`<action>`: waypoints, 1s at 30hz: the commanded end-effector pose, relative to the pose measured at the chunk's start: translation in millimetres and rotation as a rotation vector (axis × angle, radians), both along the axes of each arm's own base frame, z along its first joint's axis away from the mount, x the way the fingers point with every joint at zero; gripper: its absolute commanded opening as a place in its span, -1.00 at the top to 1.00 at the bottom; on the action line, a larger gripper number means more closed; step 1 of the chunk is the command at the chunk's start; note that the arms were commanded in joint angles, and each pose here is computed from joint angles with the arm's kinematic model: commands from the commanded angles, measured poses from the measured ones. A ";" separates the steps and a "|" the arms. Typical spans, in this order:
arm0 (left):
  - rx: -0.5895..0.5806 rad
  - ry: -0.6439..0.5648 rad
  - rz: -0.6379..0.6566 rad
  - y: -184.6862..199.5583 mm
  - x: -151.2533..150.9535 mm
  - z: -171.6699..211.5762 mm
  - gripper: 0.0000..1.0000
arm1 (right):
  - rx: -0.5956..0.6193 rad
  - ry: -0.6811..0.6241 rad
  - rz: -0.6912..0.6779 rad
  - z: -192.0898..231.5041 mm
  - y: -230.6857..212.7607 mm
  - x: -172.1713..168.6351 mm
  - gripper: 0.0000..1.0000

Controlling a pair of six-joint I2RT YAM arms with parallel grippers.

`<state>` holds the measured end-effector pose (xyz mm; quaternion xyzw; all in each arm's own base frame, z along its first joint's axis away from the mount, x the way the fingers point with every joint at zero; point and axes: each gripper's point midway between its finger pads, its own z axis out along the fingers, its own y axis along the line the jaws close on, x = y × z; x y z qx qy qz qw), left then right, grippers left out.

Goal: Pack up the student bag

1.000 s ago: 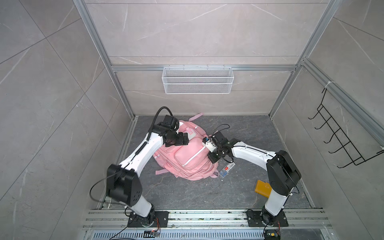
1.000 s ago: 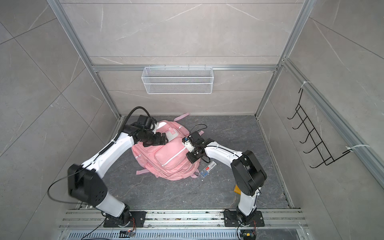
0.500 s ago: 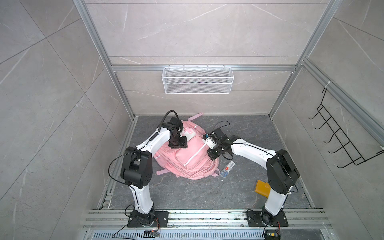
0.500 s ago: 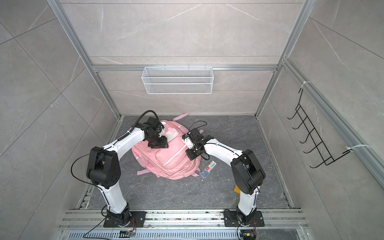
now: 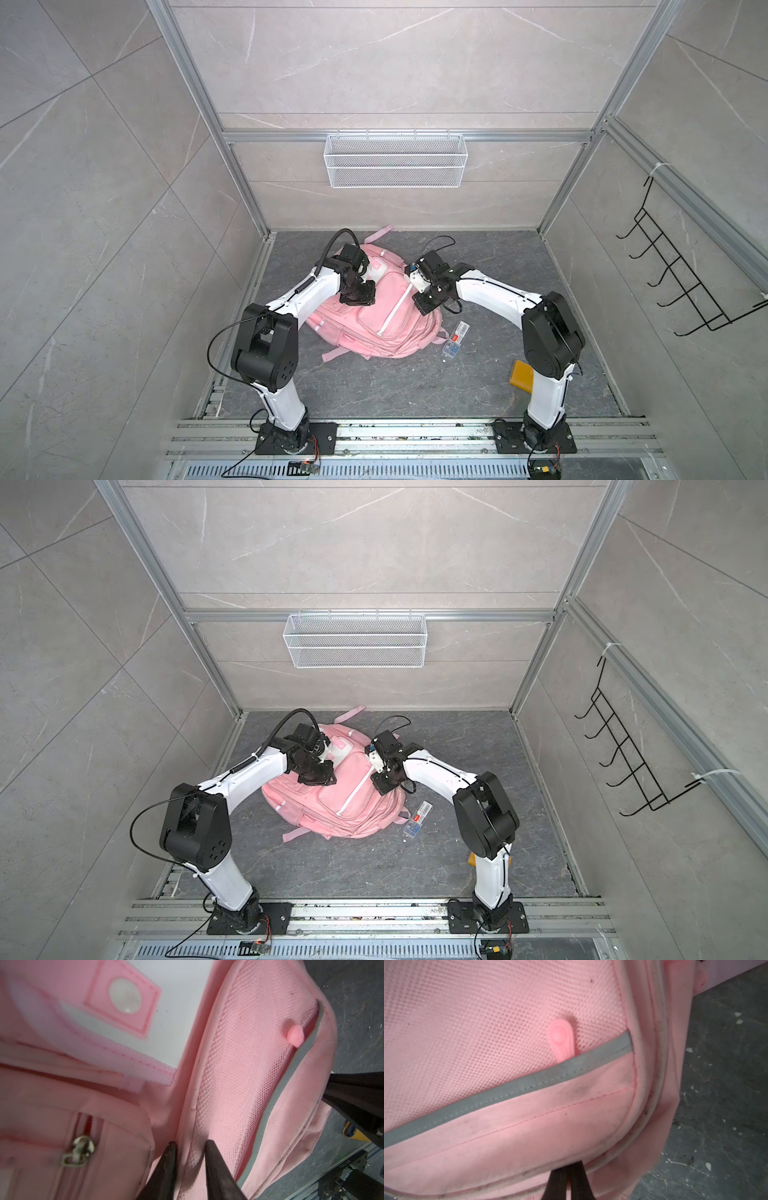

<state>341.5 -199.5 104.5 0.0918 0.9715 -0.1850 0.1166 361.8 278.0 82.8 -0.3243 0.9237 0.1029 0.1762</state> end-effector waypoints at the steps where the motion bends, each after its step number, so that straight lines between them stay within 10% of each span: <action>1: -0.081 0.094 -0.031 -19.6 -31.6 2.4 0.45 | 0.095 -0.075 0.036 22.3 30.3 20.7 1.00; 9: -0.018 0.122 0.034 -9.4 -25.8 -21.4 0.12 | 0.110 -0.091 0.049 27.9 42.2 33.6 1.00; 16: -0.098 0.102 0.086 -16.3 -17.1 -8.6 0.99 | 0.101 -0.099 0.056 28.6 39.8 33.5 1.00; 30: -0.397 0.045 0.413 27.5 25.4 42.7 1.00 | 0.114 -0.152 0.261 21.0 18.1 -28.7 1.00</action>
